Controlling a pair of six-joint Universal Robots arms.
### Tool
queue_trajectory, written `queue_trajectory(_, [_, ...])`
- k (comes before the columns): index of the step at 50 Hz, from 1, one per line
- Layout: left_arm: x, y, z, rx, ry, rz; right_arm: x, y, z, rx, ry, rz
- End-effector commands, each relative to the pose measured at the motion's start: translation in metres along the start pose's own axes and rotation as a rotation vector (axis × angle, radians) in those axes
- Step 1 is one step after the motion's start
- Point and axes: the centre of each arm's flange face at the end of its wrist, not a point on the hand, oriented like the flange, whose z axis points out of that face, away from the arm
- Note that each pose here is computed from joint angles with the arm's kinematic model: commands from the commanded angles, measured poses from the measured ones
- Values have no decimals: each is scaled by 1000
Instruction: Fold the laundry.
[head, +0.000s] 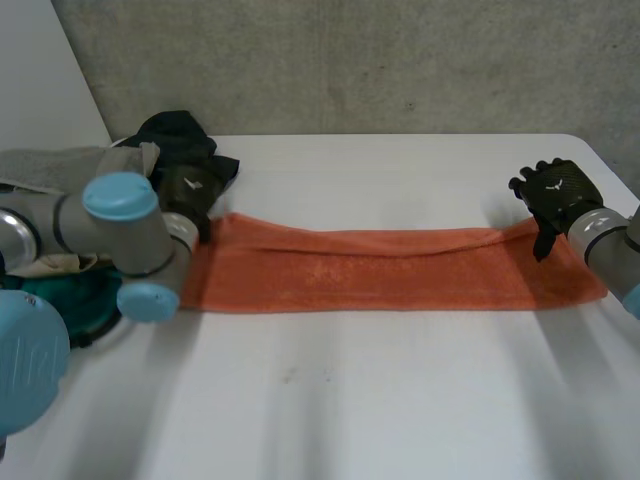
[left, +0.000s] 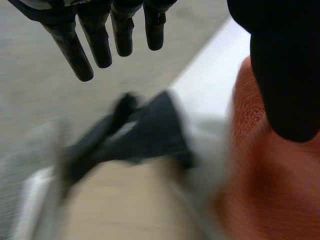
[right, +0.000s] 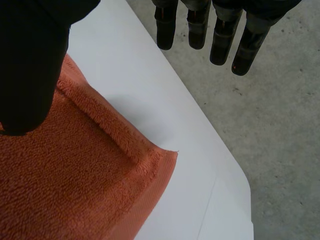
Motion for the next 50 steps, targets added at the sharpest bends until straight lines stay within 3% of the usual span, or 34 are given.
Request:
queue_trajectory(1, [-24, -6, 11, 15, -111, -26, 3, -2, -9, -7, 4, -10])
queue_trajectory(15, [18, -23, -52, -30, 58, -37, 7, 24, -35, -169, -62, 74])
queue_trajectory(28, [9, -48, -96, -27, 89, -101, 17, 54, -54, -278, -120, 153])
queue_trajectory(40, [6, -50, -98, -25, 83, -105, 22, 79, -34, -255, -59, 118])
queue_trajectory(50, [-11, -68, -109, 11, 54, -113, 93, 112, -47, -379, 140, -39])
